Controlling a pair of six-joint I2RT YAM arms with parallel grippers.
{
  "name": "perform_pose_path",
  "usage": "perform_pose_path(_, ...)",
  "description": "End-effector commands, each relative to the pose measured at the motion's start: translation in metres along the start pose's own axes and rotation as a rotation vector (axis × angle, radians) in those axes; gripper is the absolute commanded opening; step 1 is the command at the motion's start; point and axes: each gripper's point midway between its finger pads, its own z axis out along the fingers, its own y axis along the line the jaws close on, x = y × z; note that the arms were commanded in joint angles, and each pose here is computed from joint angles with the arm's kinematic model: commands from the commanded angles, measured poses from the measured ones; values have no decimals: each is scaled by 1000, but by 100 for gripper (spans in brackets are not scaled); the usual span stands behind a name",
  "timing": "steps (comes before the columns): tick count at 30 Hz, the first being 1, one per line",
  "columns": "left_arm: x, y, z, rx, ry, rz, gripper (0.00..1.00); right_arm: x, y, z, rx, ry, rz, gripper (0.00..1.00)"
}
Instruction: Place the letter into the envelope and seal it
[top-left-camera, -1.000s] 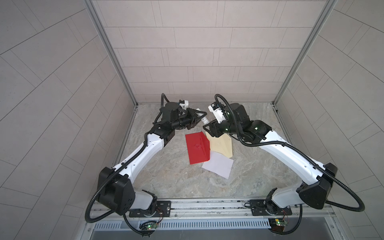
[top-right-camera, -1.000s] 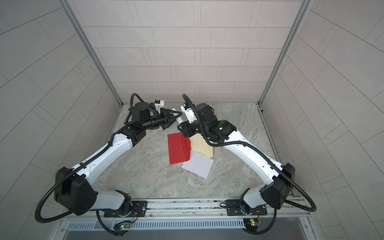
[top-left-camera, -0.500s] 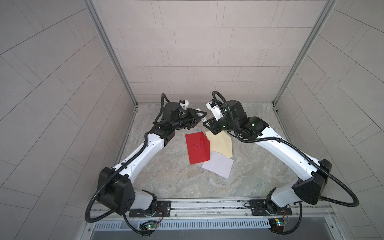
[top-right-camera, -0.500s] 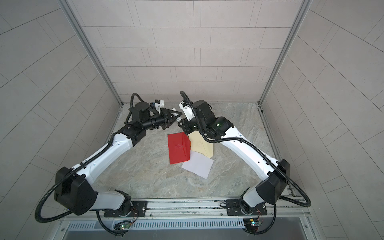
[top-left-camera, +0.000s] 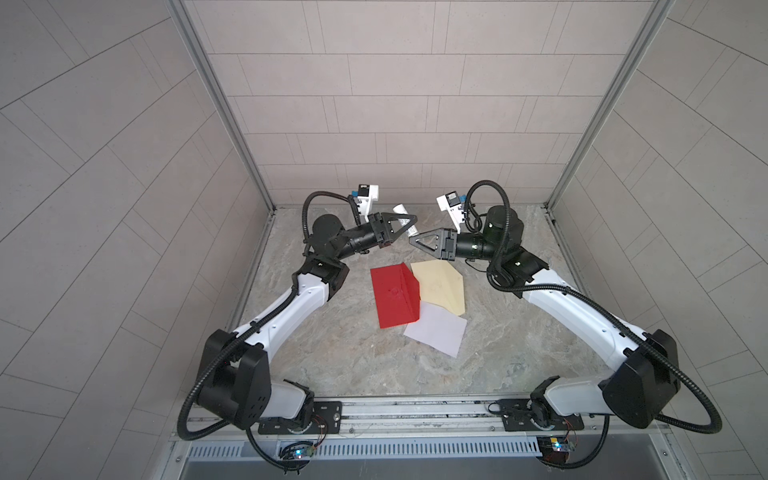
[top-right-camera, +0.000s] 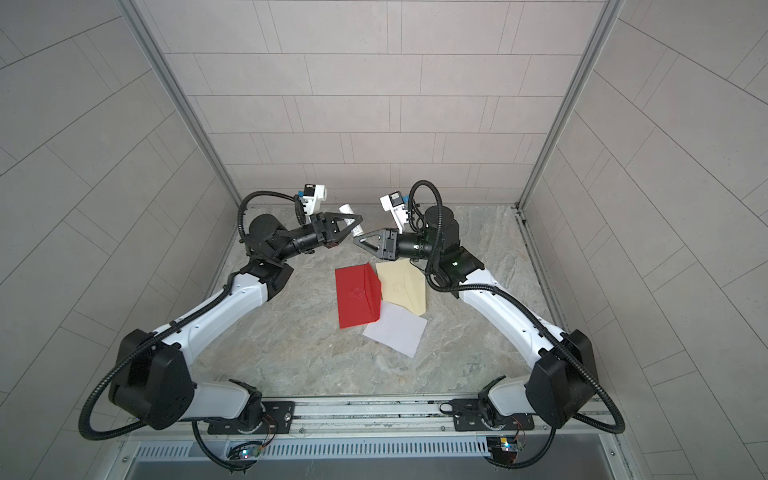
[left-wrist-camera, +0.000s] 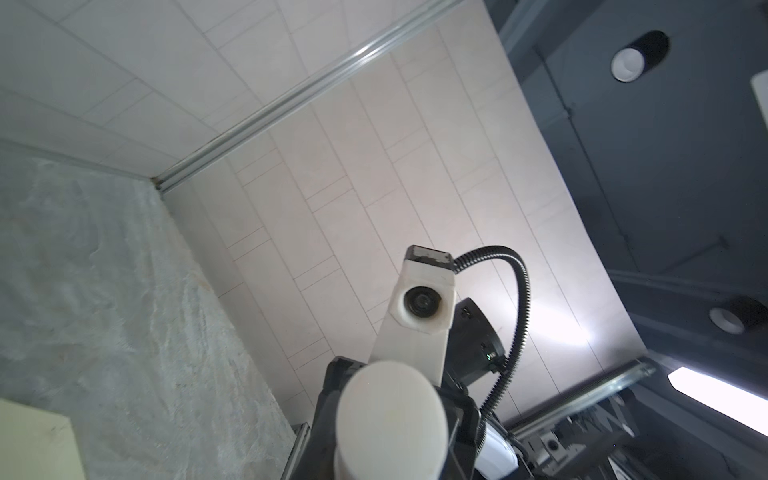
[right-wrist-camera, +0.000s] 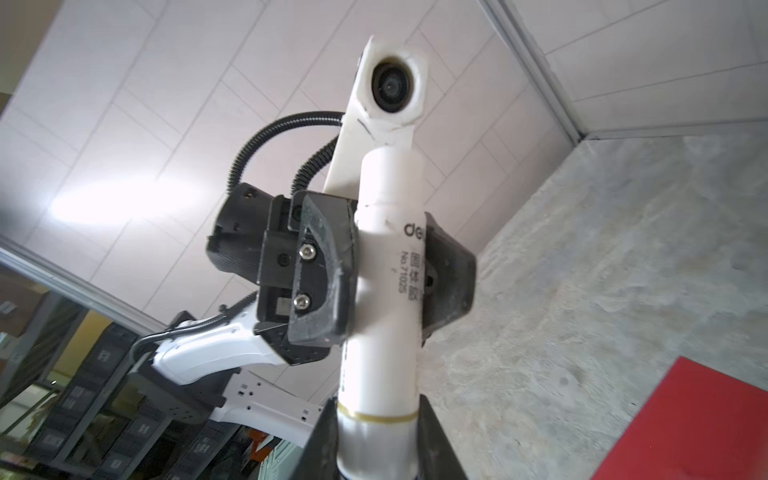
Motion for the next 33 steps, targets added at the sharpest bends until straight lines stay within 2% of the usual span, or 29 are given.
perform_pose_path(1, 9, -72, -7, 264, 71, 177, 0, 22, 37, 5, -133, 86, -42, 0)
perform_pose_path(5, 10, -75, -5, 301, 99, 164, 0, 33, 38, 9, -73, 152, -90, 0)
perform_pose_path(7, 12, -74, -5, 297, 108, 163, 0, 34, 32, 4, 25, 181, -139, 2)
perform_pose_path(8, 12, -73, -5, 290, 110, 158, 0, 35, 24, 1, 94, 191, -157, 10)
perform_pose_path(10, 12, -66, -3, 256, 109, 140, 0, 26, 13, -9, 245, 187, -222, 38)
perform_pose_path(12, 9, -46, 1, 161, 95, 106, 0, 17, 2, -19, 368, 162, -260, 51)
perform_pose_path(15, 0, 10, 2, -141, 29, 14, 0, 7, -13, -27, 507, 120, -345, 64)
perform_pose_path(18, 4, 62, -10, -445, 11, -92, 0, 0, -23, -34, 644, 89, -425, 66)
perform_pose_path(20, 8, 81, -14, -540, 9, -168, 0, -5, -29, -38, 710, 78, -457, 66)
perform_pose_path(24, 15, 92, -15, -588, 0, -223, 0, -8, -38, -38, 760, 81, -475, 65)
perform_pose_path(33, 18, 98, -9, -606, 7, -237, 0, 13, -61, -5, 718, 210, -415, 61)
